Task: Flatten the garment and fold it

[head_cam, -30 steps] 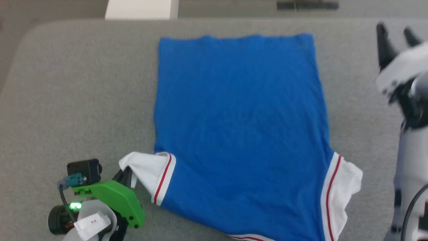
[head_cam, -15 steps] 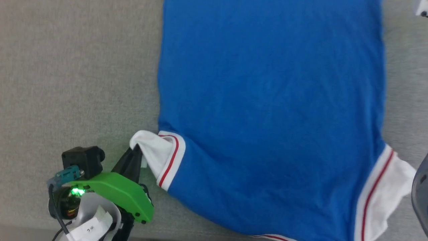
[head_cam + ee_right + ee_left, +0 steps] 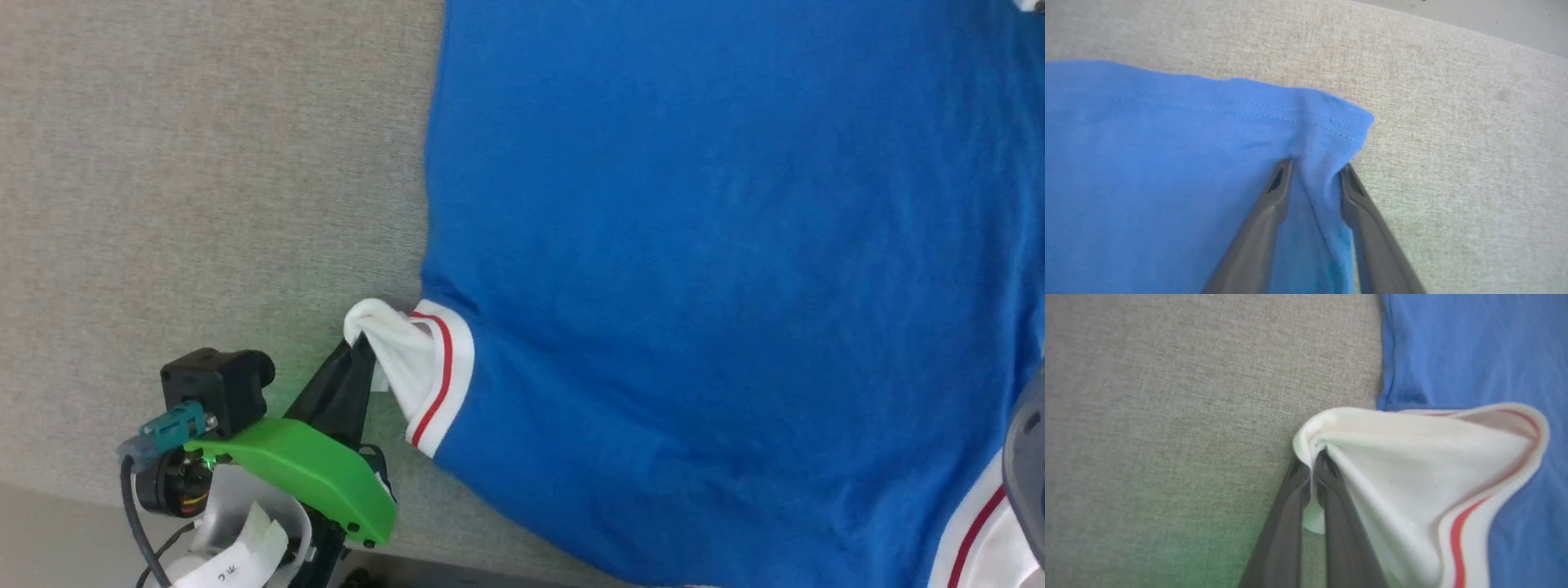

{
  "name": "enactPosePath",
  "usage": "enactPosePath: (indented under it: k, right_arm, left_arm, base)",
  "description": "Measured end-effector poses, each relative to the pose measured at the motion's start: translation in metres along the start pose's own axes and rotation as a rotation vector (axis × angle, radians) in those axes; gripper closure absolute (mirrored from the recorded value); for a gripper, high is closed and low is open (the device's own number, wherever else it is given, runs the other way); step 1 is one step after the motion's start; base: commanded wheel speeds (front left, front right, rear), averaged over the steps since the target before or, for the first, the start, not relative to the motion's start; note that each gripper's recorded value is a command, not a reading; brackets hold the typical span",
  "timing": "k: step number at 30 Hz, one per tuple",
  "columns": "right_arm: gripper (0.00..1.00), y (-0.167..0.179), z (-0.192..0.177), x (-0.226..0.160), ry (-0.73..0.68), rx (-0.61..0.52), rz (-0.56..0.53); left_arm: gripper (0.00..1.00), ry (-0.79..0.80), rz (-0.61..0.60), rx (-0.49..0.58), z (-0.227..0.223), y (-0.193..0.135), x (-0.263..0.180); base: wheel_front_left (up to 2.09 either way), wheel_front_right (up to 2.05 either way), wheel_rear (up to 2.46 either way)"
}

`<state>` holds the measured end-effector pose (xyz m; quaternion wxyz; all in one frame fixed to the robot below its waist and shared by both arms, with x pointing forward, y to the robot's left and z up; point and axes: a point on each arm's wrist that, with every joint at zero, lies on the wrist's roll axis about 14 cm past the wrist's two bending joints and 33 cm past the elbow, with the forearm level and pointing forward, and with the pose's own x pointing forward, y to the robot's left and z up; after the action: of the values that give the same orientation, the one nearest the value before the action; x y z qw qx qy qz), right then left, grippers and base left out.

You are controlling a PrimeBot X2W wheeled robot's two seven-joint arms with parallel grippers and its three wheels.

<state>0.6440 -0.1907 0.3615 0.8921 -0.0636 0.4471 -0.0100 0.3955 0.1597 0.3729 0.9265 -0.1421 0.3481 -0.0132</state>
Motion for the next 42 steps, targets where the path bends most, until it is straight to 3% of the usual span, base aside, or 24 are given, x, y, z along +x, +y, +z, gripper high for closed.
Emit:
enactPosePath:
  k: [5,11,17,26,31,35,36,37,38,42]
  right_arm:
    - [1.0,0.003,0.001,-0.014,-0.027,0.029,0.021]
    - [1.0,-0.013,0.022,-0.059,-0.199,-0.008,0.015]
    - [1.0,-0.035,-0.008,-0.114,-0.239,-0.012,0.029]
    - [1.0,-0.061,-0.141,-0.186,-0.083,0.11,0.039]
    - [1.0,-0.042,-0.226,-0.208,0.05,0.249,0.086]
    - [1.0,-0.026,-0.269,-0.22,0.097,0.338,0.123]
    - [0.9,-0.024,-0.273,-0.222,0.09,0.358,0.13]
    - [0.35,-0.024,-0.275,-0.224,0.077,0.38,0.134]
    - [0.0,-0.026,-0.274,-0.226,0.051,0.405,0.133]
    - [0.0,-0.048,-0.256,-0.236,-0.111,0.513,0.116]
  left_arm:
    - [1.0,-0.006,0.012,-0.003,0.001,0.003,-0.006]
    - [1.0,-0.013,0.007,-0.013,-0.001,0.001,-0.018]
    - [1.0,-0.048,0.006,-0.007,0.003,-0.001,-0.034]
    - [1.0,-0.104,-0.046,0.01,0.012,-0.023,-0.056]
    - [1.0,-0.118,-0.095,0.026,0.016,-0.04,-0.06]
    - [1.0,-0.125,-0.128,0.022,0.019,-0.051,-0.063]
    - [1.0,-0.13,-0.133,0.021,0.02,-0.052,-0.064]
    - [1.0,-0.13,-0.135,0.02,0.019,-0.053,-0.065]
    - [1.0,-0.131,-0.137,0.02,0.019,-0.054,-0.066]
    - [1.0,-0.142,-0.139,0.022,0.019,-0.056,-0.071]
  base:
    - [0.0,0.0,0.0]
    - [0.0,0.0,0.0]
    - [0.0,0.0,0.0]
    - [0.0,0.0,0.0]
    - [0.0,0.0,0.0]
    - [0.0,0.0,0.0]
    - [0.0,0.0,0.0]
    - [0.0,0.0,0.0]
    - [0.0,0.0,0.0]
    - [0.0,0.0,0.0]
